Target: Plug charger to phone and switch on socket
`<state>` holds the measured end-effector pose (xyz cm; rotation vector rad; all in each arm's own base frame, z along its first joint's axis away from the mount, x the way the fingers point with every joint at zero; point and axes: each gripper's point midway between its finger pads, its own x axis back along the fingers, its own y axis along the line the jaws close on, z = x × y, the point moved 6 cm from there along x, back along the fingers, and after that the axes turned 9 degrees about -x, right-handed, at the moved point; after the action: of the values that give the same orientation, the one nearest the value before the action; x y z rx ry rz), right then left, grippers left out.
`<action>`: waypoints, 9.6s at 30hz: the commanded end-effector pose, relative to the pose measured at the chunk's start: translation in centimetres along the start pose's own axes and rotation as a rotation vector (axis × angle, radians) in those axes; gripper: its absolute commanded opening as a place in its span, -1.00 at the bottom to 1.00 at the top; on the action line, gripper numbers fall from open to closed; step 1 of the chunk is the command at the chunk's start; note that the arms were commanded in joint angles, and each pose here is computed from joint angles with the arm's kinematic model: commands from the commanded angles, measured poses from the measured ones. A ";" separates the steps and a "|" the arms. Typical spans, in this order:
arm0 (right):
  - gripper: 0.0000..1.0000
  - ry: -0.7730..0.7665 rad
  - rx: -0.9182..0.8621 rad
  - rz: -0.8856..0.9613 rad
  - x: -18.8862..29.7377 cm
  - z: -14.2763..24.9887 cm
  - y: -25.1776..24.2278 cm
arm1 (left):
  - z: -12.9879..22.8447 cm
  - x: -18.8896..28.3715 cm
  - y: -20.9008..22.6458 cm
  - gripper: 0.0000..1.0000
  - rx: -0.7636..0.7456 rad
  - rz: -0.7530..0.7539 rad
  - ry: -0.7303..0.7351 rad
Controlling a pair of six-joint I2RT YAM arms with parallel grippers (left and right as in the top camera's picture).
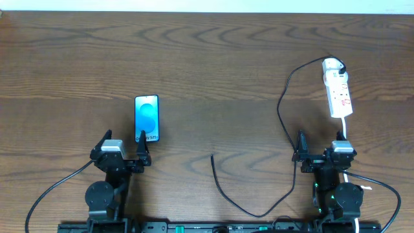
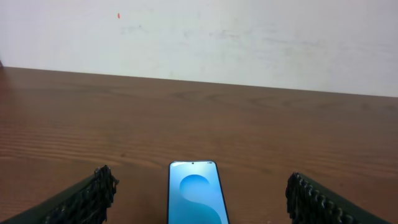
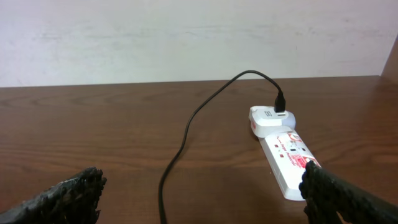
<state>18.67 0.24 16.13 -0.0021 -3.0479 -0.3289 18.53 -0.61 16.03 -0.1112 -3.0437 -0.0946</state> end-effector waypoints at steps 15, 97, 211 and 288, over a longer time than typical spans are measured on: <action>0.98 0.000 0.012 -0.008 0.0 0.0 0.1 | 1.2 -0.1 -0.4 0.80 0.002 0.030 0.045; 0.99 0.000 0.012 -0.008 0.0 0.0 0.1 | -0.8 0.3 -0.3 0.79 -0.005 0.027 -0.009; 0.99 0.000 0.012 -0.008 0.0 0.0 0.1 | -4.9 -13.5 1.1 0.96 0.132 0.090 1.188; 0.99 0.000 0.012 -0.008 0.0 0.0 0.1 | 6.4 -17.6 -0.1 0.96 0.062 0.012 1.396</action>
<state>18.67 0.25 16.13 -0.0015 -3.0478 -0.3289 35.86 -1.64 8.81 -0.0508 -1.6791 -0.0356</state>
